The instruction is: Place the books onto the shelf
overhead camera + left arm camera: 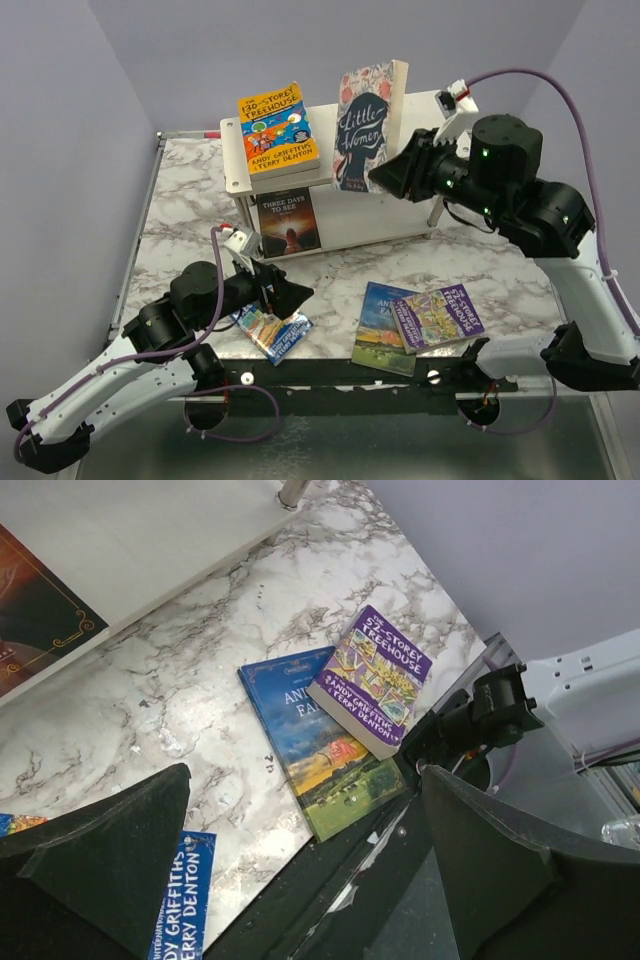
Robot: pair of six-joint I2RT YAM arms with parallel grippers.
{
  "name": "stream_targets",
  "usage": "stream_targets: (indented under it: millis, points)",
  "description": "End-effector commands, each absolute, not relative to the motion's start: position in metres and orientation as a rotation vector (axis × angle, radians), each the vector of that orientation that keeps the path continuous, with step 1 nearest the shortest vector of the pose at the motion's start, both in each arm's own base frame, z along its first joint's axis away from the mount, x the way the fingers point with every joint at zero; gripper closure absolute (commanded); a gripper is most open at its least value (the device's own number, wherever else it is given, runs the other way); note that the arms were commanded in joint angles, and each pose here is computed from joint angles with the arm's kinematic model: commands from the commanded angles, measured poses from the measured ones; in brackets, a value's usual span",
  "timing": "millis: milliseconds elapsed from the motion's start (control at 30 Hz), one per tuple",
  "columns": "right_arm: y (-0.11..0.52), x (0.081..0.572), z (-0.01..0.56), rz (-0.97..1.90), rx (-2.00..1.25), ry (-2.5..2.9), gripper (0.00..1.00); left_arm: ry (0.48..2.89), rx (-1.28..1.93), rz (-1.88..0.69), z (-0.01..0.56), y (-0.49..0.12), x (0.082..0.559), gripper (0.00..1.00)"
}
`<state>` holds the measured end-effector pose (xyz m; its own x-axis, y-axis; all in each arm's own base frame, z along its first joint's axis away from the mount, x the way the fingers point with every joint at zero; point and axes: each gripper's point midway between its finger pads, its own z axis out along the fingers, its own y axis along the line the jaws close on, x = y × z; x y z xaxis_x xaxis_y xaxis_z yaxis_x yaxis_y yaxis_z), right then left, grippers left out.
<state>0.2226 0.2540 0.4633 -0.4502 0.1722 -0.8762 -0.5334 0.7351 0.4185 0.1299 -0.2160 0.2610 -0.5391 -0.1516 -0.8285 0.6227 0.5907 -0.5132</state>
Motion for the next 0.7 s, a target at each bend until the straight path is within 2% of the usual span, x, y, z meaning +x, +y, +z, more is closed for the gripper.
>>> stream_targets:
  millis: [0,233,667]
  points:
    - [0.246,0.24,0.481,0.879,-0.312,1.861,0.99,1.869,0.456,-1.061,0.261,-0.217,0.123,0.01]
    - [0.246,0.262,0.481,1.024,-0.337,1.909,0.99,1.829,0.501,-1.08,0.262,-0.217,0.118,0.01]
    - [0.239,0.3,0.462,1.525,-0.39,1.982,0.99,1.802,0.558,-1.133,0.257,-0.222,0.109,0.01]
